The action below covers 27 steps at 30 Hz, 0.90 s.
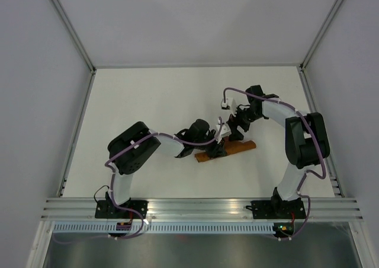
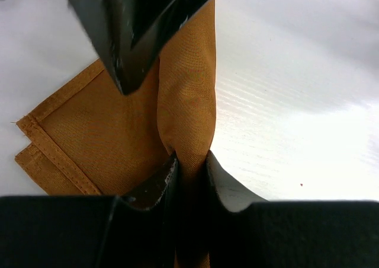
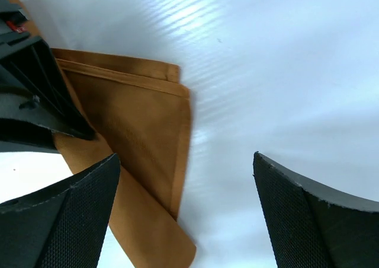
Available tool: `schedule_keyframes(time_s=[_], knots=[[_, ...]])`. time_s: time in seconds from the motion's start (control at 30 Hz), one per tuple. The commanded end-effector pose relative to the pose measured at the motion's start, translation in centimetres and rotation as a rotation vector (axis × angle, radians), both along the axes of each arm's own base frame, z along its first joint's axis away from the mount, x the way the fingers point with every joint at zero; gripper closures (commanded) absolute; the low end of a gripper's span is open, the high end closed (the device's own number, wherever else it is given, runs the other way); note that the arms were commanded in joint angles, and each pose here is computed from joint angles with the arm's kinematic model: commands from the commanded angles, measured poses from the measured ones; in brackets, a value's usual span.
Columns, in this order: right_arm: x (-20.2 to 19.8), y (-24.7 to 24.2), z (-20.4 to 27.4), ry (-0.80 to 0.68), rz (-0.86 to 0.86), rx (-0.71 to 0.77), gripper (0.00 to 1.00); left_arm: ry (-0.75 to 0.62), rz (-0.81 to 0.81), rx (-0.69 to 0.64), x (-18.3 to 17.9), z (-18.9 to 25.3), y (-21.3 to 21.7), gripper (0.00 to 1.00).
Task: Fold the napkin, place the utensils inside, and roll it up
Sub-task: Roll the napkin with the utensil
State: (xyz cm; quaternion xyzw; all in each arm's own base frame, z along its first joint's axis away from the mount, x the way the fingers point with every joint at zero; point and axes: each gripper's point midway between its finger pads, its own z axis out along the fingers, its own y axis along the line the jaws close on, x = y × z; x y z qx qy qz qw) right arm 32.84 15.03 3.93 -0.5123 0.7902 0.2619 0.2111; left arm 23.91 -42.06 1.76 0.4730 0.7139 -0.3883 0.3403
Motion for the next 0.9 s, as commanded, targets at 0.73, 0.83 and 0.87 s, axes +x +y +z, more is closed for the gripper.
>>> schedule_keyframes(time_s=[0.73, 0.83, 0.87], knots=[[-6.5, -1.0, 2.1, -0.480, 0.159, -0.029, 0.10, 0.702, 0.103, 0.473, -4.2, -9.9, 8.7, 0.98], [-7.1, 0.5, 1.7, -0.510, 0.205, -0.037, 0.11, 0.718, 0.103, 0.475, -4.1, -9.8, 8.7, 0.98], [-7.0, 0.4, 1.3, -0.516, 0.206, -0.059, 0.12, 0.726, 0.098, 0.481, -4.3, -9.8, 8.8, 0.98]])
